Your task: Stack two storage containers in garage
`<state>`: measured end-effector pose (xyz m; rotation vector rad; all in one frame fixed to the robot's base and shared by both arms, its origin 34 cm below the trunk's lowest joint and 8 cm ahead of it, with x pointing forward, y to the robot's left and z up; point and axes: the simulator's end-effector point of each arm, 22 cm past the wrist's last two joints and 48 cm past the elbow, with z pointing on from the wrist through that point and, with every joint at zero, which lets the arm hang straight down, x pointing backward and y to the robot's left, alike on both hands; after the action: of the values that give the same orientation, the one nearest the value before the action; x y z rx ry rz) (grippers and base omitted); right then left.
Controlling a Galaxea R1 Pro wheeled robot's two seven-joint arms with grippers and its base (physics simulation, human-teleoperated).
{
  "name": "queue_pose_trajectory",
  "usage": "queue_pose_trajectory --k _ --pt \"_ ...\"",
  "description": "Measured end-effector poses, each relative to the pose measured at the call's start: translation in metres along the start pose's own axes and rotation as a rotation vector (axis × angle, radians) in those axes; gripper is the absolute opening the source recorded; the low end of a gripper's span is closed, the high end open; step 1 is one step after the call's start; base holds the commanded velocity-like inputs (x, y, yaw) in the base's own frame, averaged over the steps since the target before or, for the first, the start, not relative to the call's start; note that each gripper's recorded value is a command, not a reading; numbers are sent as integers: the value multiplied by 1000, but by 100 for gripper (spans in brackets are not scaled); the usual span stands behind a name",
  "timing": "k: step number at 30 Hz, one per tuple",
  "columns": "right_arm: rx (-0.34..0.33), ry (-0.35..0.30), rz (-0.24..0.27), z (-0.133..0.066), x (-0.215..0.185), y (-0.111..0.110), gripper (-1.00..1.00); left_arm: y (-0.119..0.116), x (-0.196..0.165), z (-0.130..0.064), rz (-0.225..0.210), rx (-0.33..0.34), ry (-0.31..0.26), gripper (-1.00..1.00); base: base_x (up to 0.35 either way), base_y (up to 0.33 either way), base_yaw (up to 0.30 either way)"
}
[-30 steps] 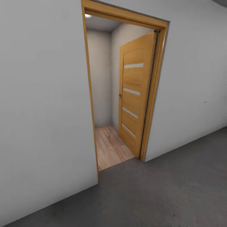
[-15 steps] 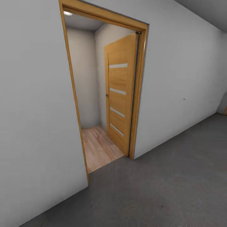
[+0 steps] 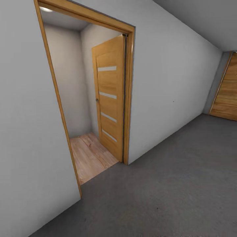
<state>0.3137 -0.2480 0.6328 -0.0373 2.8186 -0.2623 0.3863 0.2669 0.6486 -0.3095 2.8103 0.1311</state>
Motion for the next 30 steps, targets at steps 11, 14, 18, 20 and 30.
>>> queue_pose_trajectory --k 11,14,18,20,30 --pt "-1 13 -4 0 3 1 100 -31 35 -5 2 39 57 100 0 0 -40" --pt "-1 14 -5 0 3 1 100 -30 37 -5 2 38 61 100 18 0 0" --pt "-2 12 -5 -1 3 2 100 -29 37 -5 2 38 61 100 217 0 0" --pt "-2 12 -6 -1 3 2 100 -29 37 -5 2 38 62 100 305 0 0" --pt "-1 12 -6 0 3 1 100 -29 37 -5 2 38 60 100 317 0 0"
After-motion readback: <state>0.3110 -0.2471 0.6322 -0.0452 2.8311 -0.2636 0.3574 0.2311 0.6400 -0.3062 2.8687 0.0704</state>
